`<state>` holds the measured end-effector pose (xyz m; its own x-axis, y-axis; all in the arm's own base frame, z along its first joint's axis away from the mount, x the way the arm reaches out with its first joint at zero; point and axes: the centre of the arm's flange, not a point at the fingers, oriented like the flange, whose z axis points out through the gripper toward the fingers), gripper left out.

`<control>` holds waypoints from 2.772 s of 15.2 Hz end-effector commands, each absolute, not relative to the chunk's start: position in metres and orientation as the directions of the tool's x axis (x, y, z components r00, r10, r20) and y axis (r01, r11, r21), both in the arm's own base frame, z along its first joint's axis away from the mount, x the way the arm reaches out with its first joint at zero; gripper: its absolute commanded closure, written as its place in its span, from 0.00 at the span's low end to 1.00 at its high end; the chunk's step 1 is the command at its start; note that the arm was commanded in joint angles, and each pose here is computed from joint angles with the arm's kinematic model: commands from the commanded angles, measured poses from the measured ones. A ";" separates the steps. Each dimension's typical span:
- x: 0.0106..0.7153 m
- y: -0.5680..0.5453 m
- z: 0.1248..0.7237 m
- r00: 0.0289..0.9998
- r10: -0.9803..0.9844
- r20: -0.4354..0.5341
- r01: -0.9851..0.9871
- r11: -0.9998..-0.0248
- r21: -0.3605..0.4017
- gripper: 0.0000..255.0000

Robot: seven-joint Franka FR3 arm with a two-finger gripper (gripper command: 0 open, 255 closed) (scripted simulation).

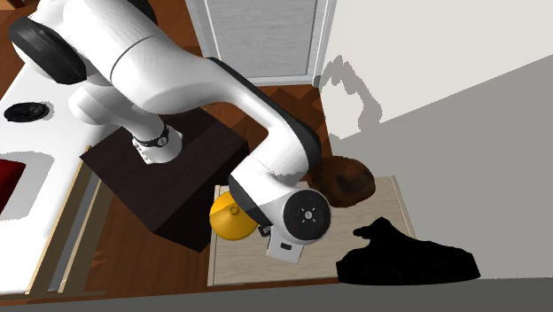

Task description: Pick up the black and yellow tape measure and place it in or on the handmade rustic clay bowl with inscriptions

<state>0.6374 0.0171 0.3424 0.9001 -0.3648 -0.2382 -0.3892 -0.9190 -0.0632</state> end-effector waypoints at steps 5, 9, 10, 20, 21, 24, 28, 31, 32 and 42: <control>0.643 0.023 0.307 0.893 -0.378 -0.245 -0.404 -0.912 -0.066 0.00; 0.640 0.025 0.293 0.893 -0.378 -0.245 -0.404 -0.912 -0.066 0.00; 0.640 0.025 0.293 0.893 -0.378 -0.245 -0.404 -0.912 -0.066 0.00; 0.640 0.025 0.294 0.893 -0.378 -0.245 -0.404 -0.912 -0.066 1.00; 0.640 0.025 0.294 0.893 -0.378 -0.245 -0.404 -0.912 -0.066 1.00; 0.640 0.025 0.294 0.893 -0.378 -0.245 -0.404 -0.912 -0.066 1.00; 0.640 0.025 0.304 0.893 -0.378 -0.245 -0.404 -0.912 -0.066 1.00; 0.640 0.025 0.320 0.893 -0.378 -0.245 -0.404 -0.912 -0.066 1.00; 0.640 0.025 0.325 0.893 -0.378 -0.245 -0.404 -0.912 -0.066 1.00; 0.640 0.025 0.378 0.893 -0.378 -0.245 -0.404 -0.912 -0.066 1.00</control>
<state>0.6408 0.0253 0.3719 0.8931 -0.3776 -0.2446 -0.4038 -0.9125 -0.0656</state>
